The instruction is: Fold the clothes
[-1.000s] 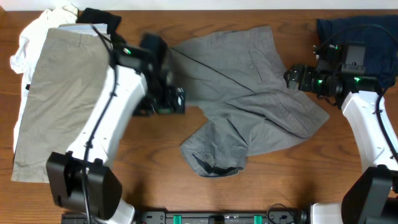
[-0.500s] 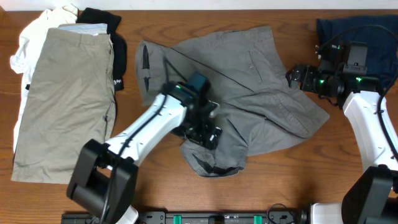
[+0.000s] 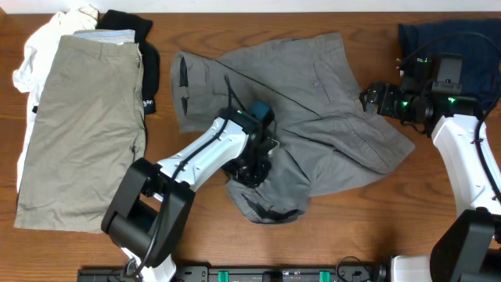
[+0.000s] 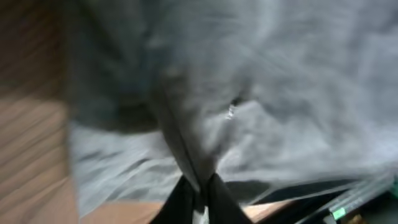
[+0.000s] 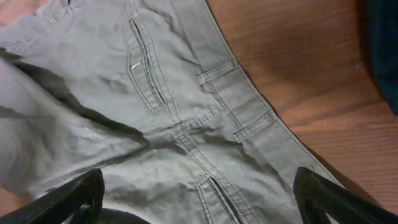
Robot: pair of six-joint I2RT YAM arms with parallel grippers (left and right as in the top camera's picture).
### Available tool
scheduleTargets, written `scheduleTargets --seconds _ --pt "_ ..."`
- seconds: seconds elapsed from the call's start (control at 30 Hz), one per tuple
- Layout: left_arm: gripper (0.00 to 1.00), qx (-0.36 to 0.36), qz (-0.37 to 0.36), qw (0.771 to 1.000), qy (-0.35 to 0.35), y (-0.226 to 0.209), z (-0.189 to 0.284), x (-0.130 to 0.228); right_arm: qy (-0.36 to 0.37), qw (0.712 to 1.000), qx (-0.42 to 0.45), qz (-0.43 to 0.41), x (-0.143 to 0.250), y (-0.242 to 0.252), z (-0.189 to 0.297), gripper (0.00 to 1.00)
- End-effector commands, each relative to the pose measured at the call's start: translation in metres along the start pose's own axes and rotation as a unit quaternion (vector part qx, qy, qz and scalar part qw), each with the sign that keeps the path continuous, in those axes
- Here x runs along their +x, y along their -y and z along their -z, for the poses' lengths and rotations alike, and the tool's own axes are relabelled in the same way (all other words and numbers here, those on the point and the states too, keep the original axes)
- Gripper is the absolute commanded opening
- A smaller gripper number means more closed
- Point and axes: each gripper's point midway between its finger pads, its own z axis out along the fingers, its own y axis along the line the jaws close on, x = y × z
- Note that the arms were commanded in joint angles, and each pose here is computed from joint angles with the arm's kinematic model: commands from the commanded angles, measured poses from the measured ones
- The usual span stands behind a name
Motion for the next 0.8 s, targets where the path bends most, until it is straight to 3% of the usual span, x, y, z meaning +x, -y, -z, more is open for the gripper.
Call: scheduleTargets --seconds 0.0,0.2,0.6,0.77 --pt "0.06 -0.081 0.068 0.994 -0.005 -0.04 0.012 0.008 0.001 1.0 -0.002 -0.003 -0.003 0.001 0.0 0.95" --pt "0.06 -0.211 0.187 0.959 -0.025 -0.106 0.054 0.041 0.001 1.0 -0.002 -0.003 -0.003 0.001 0.0 0.95" --pt "0.06 -0.272 0.27 0.92 0.084 -0.186 0.083 0.015 -0.004 1.0 0.003 0.0 -0.001 0.003 0.0 0.94" --pt "0.06 -0.287 0.297 0.907 0.08 -0.206 0.089 0.027 -0.016 0.999 0.031 -0.003 0.006 0.013 0.001 0.91"
